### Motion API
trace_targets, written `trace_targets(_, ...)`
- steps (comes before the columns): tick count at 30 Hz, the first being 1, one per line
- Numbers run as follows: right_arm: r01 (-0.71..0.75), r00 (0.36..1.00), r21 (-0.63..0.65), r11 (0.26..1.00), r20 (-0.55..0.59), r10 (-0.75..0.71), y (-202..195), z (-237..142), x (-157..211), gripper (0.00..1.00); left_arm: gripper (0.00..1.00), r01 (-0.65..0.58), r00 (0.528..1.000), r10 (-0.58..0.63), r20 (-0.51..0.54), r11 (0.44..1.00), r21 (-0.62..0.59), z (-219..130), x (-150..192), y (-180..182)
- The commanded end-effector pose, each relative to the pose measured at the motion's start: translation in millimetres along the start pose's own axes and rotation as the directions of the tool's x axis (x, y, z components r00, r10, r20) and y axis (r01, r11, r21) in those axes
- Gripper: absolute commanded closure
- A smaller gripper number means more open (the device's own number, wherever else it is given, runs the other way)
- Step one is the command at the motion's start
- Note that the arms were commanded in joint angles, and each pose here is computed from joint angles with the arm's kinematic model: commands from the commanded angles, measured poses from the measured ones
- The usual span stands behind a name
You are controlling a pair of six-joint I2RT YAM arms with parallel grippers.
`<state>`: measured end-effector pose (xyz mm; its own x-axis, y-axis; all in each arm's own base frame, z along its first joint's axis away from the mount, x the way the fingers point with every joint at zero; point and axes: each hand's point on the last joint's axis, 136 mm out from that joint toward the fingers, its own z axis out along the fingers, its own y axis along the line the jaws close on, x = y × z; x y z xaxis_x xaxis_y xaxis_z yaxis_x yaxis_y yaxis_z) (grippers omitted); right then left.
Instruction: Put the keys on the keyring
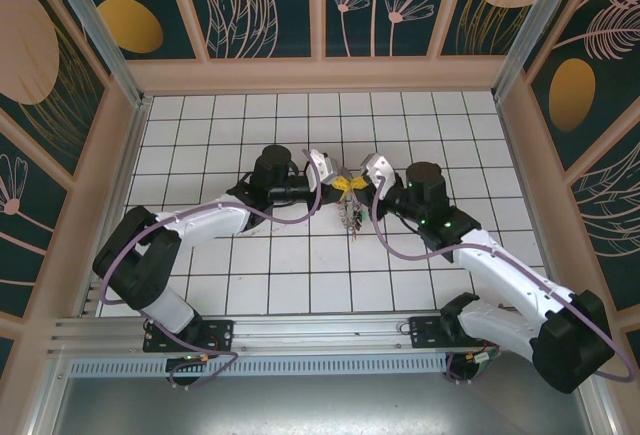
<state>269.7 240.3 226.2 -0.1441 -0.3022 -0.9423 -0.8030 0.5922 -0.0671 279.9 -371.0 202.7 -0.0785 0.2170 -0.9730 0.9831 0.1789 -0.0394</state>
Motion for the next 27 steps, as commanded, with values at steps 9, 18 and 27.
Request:
trace_targets(9, -0.103, 0.995, 0.219, 0.97, 0.027, 0.1, -41, -3, -19, 1.0, 1.0, -0.082, 0.995, 0.078, 0.067, 0.994, 0.065, 4, -24, -15)
trace_targets(18, -0.101, 0.994, 0.156, 0.983, -0.028, 0.107, -33, 1, 4, 1.0, 1.0, -0.063, 0.989, 0.062, 0.132, 0.998, 0.003, -1, -29, -9)
trace_targets(27, -0.232, 0.971, 0.049, 0.972, -0.052, 0.234, -34, 0, 15, 1.0, 1.0, -0.057, 0.985, 0.051, 0.165, 0.998, 0.031, 0, -29, -13)
